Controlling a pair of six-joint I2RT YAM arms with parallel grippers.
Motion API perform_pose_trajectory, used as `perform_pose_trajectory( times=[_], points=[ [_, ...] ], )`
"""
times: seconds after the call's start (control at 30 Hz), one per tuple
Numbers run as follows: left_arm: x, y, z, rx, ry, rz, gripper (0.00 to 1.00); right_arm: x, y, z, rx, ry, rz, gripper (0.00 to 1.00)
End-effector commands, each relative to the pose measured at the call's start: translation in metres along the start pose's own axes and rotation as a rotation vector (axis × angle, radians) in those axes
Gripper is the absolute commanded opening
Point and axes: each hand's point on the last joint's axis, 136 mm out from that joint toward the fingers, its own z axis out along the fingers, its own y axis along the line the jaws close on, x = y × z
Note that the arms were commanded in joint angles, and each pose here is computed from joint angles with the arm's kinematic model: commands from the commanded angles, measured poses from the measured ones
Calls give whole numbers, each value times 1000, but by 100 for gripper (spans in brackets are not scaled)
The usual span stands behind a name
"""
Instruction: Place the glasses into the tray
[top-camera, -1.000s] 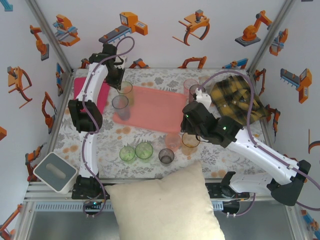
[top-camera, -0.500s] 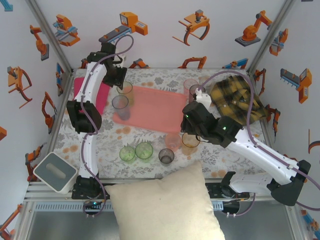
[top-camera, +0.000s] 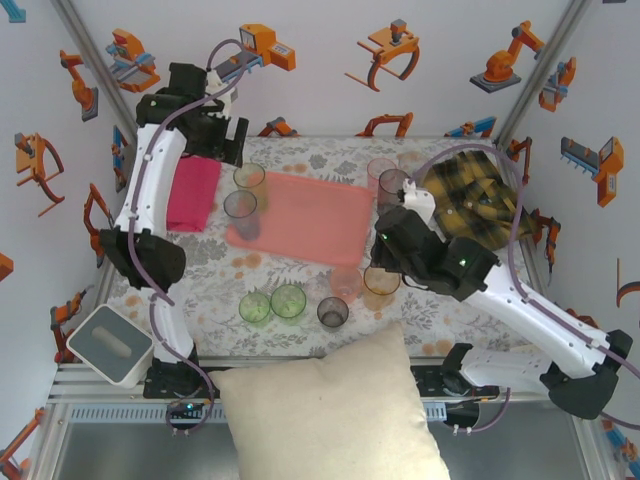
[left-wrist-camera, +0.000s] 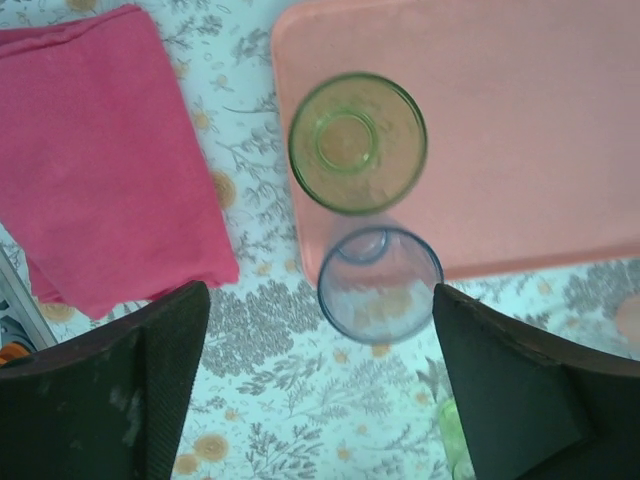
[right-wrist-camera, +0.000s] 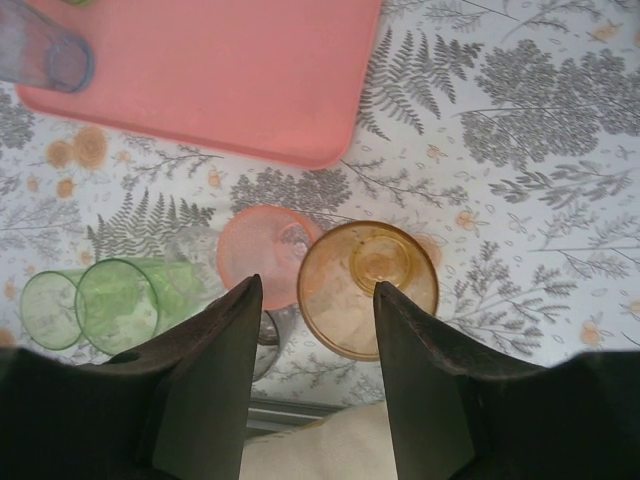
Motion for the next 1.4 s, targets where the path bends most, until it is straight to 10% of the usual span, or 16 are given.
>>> perform_pose_trajectory(
  times=[0.0, 0.4, 0.6, 0.97, 1.37],
  points=[
    [23, -28, -40, 118, 3, 47, 93, -10, -26, -23, 79, -29, 18, 49],
    [89, -124, -106, 386, 18, 104, 97, 33, -68, -31, 115, 131, 38, 53],
    [86, -193, -107, 484, 37, 239, 97, 33, -109, -58, 172, 20, 169, 50],
    [115, -346, -58, 604, 138, 605, 96, 33, -169, -115, 222, -117, 321, 48],
    [118, -407, 7, 549, 147, 692, 83, 38, -173, -125, 147, -134, 394, 47]
  ],
)
